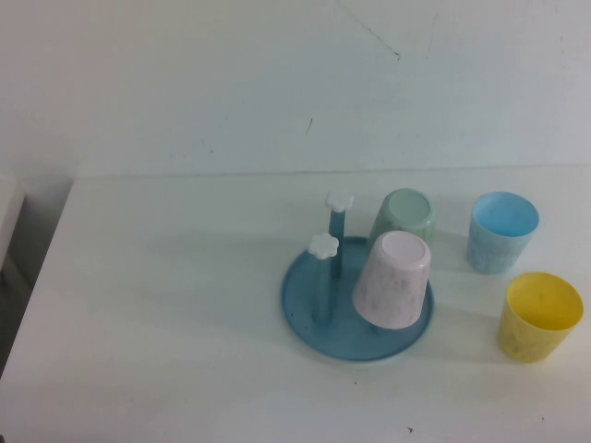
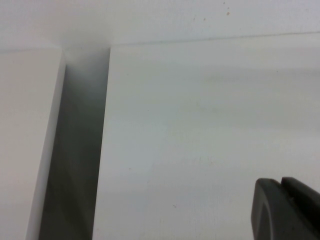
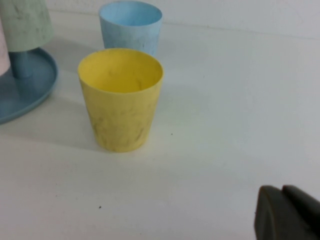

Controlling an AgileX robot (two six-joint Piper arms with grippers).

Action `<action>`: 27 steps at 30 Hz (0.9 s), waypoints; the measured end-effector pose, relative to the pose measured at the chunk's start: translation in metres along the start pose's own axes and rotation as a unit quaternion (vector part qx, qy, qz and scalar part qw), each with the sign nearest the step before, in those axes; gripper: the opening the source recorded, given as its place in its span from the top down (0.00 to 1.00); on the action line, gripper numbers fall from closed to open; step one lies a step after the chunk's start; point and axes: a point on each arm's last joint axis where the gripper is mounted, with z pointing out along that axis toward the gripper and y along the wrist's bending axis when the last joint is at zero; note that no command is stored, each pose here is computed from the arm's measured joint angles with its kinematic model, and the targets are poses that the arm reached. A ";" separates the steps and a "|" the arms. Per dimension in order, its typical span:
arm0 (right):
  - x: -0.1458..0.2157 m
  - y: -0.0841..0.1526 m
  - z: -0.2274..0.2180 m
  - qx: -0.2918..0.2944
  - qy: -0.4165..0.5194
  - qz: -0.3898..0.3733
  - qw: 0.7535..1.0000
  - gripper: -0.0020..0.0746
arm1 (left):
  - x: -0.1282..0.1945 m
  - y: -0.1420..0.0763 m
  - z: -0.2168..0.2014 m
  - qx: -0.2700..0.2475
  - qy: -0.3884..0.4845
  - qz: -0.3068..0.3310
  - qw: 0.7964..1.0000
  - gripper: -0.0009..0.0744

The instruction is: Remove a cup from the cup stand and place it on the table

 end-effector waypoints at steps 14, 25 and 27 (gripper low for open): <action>-0.001 0.000 0.000 0.001 -0.006 -0.001 1.000 0.98 | 0.000 0.000 0.000 0.000 0.000 0.000 1.000 0.99; -0.001 0.000 0.000 0.001 -0.006 -0.001 1.000 0.98 | 0.000 0.000 0.000 0.000 0.000 0.000 1.000 0.99; -0.001 0.000 0.000 0.001 -0.006 -0.001 1.000 0.98 | 0.000 0.000 0.000 0.000 0.000 0.000 1.000 0.99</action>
